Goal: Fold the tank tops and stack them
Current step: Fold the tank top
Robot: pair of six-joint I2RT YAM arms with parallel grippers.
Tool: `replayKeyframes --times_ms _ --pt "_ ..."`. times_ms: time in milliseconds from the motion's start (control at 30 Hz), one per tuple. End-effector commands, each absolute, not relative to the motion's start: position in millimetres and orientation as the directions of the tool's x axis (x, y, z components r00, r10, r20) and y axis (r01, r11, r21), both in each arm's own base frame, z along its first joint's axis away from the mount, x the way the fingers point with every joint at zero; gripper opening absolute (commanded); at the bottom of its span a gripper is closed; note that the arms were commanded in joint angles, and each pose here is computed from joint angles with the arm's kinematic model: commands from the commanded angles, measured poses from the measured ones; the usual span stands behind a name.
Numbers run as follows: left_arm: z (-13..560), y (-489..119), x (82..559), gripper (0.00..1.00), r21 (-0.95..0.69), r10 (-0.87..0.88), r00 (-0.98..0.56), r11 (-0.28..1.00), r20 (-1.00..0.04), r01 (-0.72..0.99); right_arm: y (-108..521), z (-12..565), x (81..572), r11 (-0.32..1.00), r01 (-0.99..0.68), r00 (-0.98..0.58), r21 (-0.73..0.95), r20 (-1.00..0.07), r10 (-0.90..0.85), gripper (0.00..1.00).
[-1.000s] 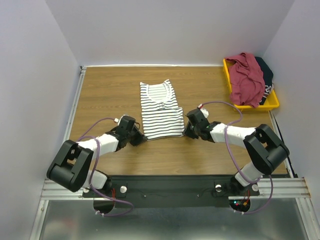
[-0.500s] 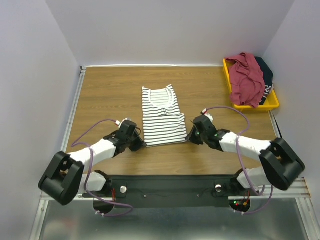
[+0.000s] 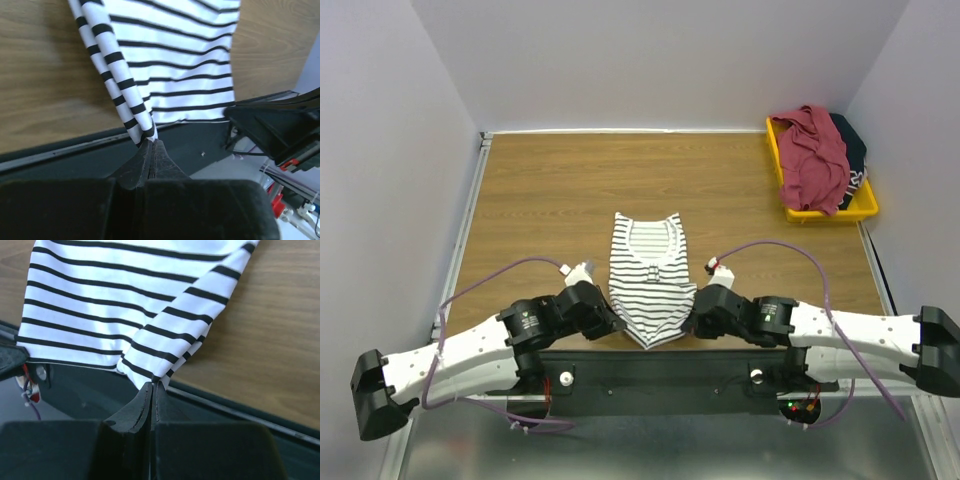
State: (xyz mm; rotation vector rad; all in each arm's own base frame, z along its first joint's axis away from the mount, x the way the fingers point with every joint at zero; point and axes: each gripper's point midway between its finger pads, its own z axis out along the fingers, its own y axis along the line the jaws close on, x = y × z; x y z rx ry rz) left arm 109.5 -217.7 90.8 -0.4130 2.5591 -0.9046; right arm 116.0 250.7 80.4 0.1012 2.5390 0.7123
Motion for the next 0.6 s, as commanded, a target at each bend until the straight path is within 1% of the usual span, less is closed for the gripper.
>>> replayKeyframes --times_ms 0,67,100,133,167,200,233,267,300,333,400,433,467,500,567 --pt "139 -212 116 0.0 -0.681 -0.507 -0.811 0.705 -0.293 -0.195 257 117 123 0.856 -0.015 -0.826 0.517 -0.489 0.281 0.0" --pt "155 -210 127 0.0 -0.703 -0.544 -0.772 0.687 -0.33 -0.183 259 131 133 0.856 -0.019 -0.795 0.516 -0.527 0.3 0.0" --pt "166 -211 133 0.0 -0.725 -0.562 -0.751 0.669 -0.347 -0.165 265 146 140 0.852 -0.041 -0.775 0.521 -0.555 0.302 0.0" --pt "176 -211 141 0.0 -0.736 -0.581 -0.728 0.659 -0.365 -0.156 266 149 149 0.866 -0.042 -0.755 0.499 -0.584 0.299 0.0" --pt "182 -209 148 0.0 -0.729 -0.577 -0.71 0.672 -0.403 -0.132 269 152 155 0.874 -0.051 -0.749 0.484 -0.597 0.287 0.0" --pt "187 -212 157 0.0 -0.729 -0.578 -0.699 0.675 -0.421 -0.119 274 170 168 0.872 -0.067 -0.729 0.484 -0.621 0.288 0.0" --pt "196 -207 174 0.0 -0.738 -0.613 -0.665 0.661 -0.427 -0.135 277 164 175 0.891 -0.065 -0.73 0.45 -0.63 0.265 0.0" --pt "199 -211 177 0.0 -0.745 -0.595 -0.684 0.658 -0.422 -0.113 280 167 181 0.895 -0.069 -0.726 0.441 -0.637 0.258 0.0" --pt "206 -211 189 0.0 -0.749 -0.594 -0.67 0.657 -0.445 -0.085 281 169 188 0.906 -0.088 -0.722 0.414 -0.653 0.228 0.0" --pt "205 -202 206 0.0 -0.746 -0.62 -0.642 0.657 -0.451 -0.11 283 176 202 0.906 -0.078 -0.714 0.415 -0.657 0.24 0.01" --pt "209 -202 219 0.0 -0.761 -0.624 -0.64 0.642 -0.448 -0.093 285 168 217 0.922 -0.094 -0.719 0.376 -0.666 0.199 0.01" --pt "212 -203 230 0.0 -0.764 -0.624 -0.63 0.641 -0.462 -0.075 281 167 229 0.918 -0.076 -0.727 0.389 -0.652 0.215 0.01" --pt "212 -196 242 0.0 -0.773 -0.645 -0.618 0.628 -0.449 -0.094 284 165 240 0.914 -0.076 -0.729 0.399 -0.648 0.222 0.01" --pt "212 -199 253 0.0 -0.781 -0.65 -0.616 0.618 -0.445 -0.087 273 164 257 0.916 -0.053 -0.723 0.397 -0.649 0.239 0.01" --pt "212 -199 268 0.0 -0.796 -0.661 -0.615 0.599 -0.43 -0.087 273 161 270 0.908 -0.06 -0.74 0.416 -0.628 0.239 0.01"
